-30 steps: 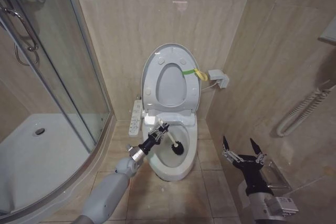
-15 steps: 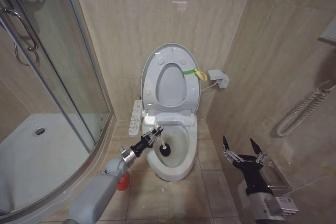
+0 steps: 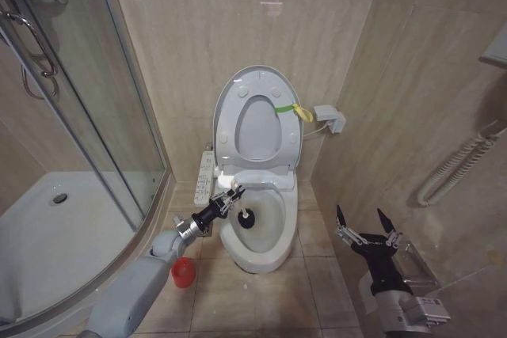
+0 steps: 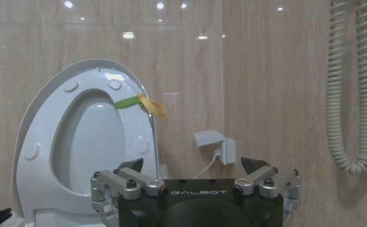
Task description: Open the toilet lid, clean the toilet bowl with a toilet brush, close the toilet lid, and flush.
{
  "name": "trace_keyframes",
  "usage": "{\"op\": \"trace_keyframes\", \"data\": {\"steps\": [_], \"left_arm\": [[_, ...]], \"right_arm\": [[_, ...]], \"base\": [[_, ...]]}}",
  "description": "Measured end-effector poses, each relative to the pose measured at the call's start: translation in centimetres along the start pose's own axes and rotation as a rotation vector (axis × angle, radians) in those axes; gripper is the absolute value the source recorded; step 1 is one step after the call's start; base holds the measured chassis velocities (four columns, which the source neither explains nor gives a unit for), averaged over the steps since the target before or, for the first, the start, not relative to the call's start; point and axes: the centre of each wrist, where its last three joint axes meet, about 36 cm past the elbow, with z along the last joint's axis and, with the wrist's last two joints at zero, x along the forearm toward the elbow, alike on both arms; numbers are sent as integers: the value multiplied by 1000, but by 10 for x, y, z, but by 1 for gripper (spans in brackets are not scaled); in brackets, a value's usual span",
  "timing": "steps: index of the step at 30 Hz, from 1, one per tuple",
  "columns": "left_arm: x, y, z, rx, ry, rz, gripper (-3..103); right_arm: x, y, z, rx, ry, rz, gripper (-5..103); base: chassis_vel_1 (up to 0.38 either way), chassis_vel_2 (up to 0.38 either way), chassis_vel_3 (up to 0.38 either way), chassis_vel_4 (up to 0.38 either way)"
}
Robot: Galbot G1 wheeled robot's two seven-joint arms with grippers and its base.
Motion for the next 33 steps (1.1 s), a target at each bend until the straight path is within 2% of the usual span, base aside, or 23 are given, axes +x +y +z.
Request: {"op": "trace_keyframes", "data": {"steps": [4, 11, 21, 28, 33], "left_arm": [[4, 4, -3, -12, 8, 3, 16], [11, -4, 7, 18, 18, -7, 16], [-2, -14, 4, 62, -34, -37, 16], [4, -20, 10, 62, -12, -18, 16], [-1, -18, 6, 72, -32, -33, 16]], "right_arm": [[0, 0, 0, 0, 0, 0, 100], [0, 0, 0, 0, 0, 0, 100], [0, 0, 0, 0, 0, 0, 100], [0, 0, 0, 0, 0, 0, 100], [0, 0, 0, 0, 0, 0, 100]], "base": [[0, 0, 0, 0], [0, 0, 0, 0], [0, 0, 0, 0], [0, 0, 0, 0], [0, 0, 0, 0]]}}
